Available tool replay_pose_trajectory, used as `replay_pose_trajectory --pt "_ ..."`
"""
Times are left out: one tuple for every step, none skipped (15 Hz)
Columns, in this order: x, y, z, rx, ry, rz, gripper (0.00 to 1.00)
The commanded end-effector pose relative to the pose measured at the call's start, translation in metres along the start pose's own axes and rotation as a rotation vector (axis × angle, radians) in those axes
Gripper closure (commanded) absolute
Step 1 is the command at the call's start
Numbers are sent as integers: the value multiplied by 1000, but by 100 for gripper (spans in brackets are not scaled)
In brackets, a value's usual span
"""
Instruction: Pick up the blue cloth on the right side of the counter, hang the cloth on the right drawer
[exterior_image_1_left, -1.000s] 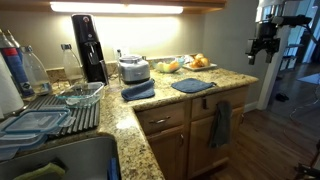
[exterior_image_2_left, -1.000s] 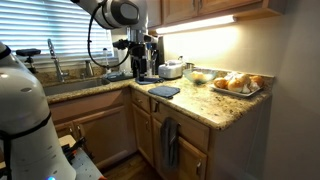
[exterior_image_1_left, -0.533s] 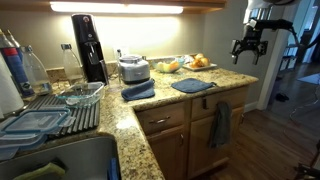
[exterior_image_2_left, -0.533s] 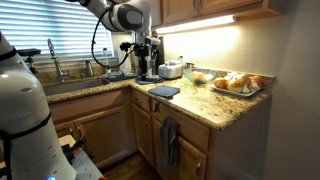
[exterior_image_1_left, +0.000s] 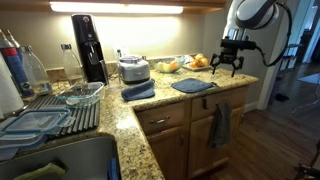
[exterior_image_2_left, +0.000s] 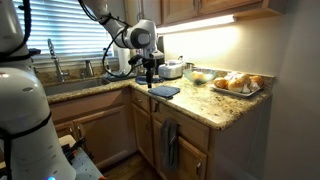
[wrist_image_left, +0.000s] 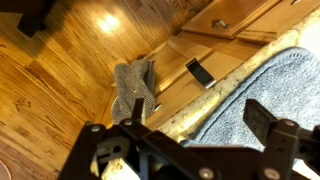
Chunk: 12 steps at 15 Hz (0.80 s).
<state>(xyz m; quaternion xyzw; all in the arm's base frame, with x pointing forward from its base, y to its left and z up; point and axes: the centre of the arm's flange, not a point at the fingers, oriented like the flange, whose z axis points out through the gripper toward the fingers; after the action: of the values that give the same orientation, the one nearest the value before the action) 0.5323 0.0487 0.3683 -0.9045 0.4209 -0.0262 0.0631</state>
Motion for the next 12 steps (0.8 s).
replay_pose_trajectory --pt "2 -7 5 -2 -5 8 0" --pt "4 -12 8 -2 -8 14 0" --pt "5 -15 10 -1 -9 17 0" --pt "5 -16 9 0 -8 19 0" --pt "6 -16 9 1 -7 20 0" --pt "6 -16 9 2 -7 20 0" --pt "9 -18 13 -8 8 40 0" --pt "12 -20 19 -9 10 48 0" --pt "13 -21 23 -7 11 51 0" --pt "15 -23 28 -7 16 57 0" --pt "16 -25 32 -1 19 62 0" --pt "17 -28 36 7 34 66 0"
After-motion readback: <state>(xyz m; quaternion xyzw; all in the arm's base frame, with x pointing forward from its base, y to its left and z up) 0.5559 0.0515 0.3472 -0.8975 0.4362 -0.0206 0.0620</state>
